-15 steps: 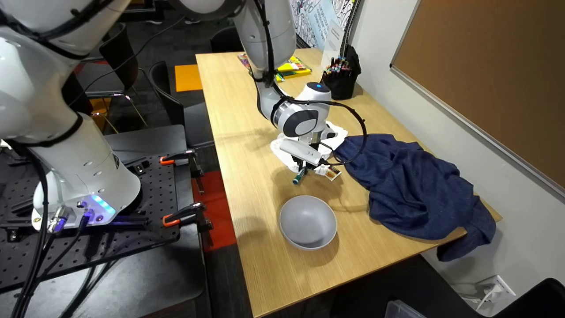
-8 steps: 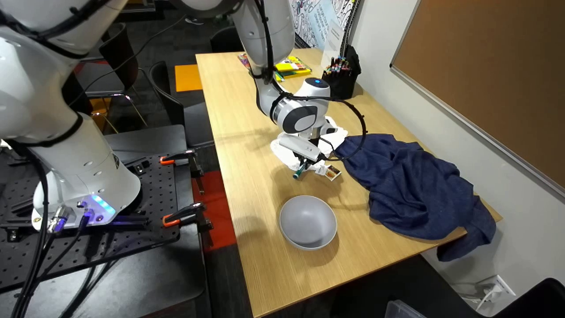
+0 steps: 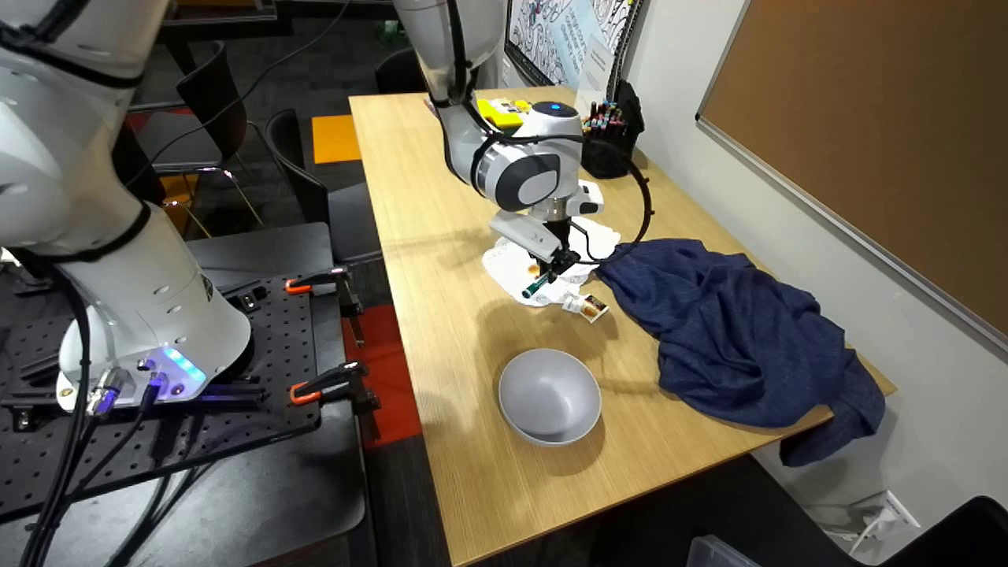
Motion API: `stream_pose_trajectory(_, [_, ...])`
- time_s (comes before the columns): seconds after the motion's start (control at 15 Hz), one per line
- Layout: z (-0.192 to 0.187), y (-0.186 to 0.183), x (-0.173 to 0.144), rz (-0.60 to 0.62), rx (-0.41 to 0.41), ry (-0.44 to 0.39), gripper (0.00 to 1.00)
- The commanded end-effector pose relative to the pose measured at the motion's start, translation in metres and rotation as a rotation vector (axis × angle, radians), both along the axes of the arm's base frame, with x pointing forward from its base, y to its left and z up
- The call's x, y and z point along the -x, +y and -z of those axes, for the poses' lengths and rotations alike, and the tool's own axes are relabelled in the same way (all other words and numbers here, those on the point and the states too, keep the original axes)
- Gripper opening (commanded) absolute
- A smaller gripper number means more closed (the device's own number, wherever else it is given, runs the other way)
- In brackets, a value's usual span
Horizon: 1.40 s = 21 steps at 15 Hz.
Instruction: Pick up the pen from the table and put it in the grey bowl.
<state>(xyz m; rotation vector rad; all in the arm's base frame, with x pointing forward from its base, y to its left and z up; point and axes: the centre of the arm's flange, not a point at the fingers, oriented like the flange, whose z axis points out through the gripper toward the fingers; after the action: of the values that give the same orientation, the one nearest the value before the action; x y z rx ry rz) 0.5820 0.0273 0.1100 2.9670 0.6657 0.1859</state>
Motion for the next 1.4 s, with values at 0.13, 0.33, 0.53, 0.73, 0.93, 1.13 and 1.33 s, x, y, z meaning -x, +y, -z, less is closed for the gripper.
stream_pose_trajectory(0.13, [-0.056, -0.021, 0.043, 0.171, 0.011, -0.082, 0.05])
stream_pose_trajectory(0.33, [-0.073, -0.039, 0.061, 0.277, 0.008, -0.141, 0.05])
stream_pose_trajectory(0.53, [-0.083, -0.064, 0.076, 0.396, 0.008, -0.182, 0.05])
stream_pose_trajectory(0.73, [-0.090, -0.090, 0.083, 0.494, 0.016, -0.209, 0.05])
stream_pose_trajectory(0.93, [-0.092, -0.115, 0.083, 0.563, 0.031, -0.227, 0.05])
stream_pose_trajectory(1.13, [-0.090, -0.137, 0.081, 0.615, 0.046, -0.230, 0.05])
stream_pose_trajectory(1.33, [-0.083, -0.154, 0.079, 0.655, 0.056, -0.219, 0.05])
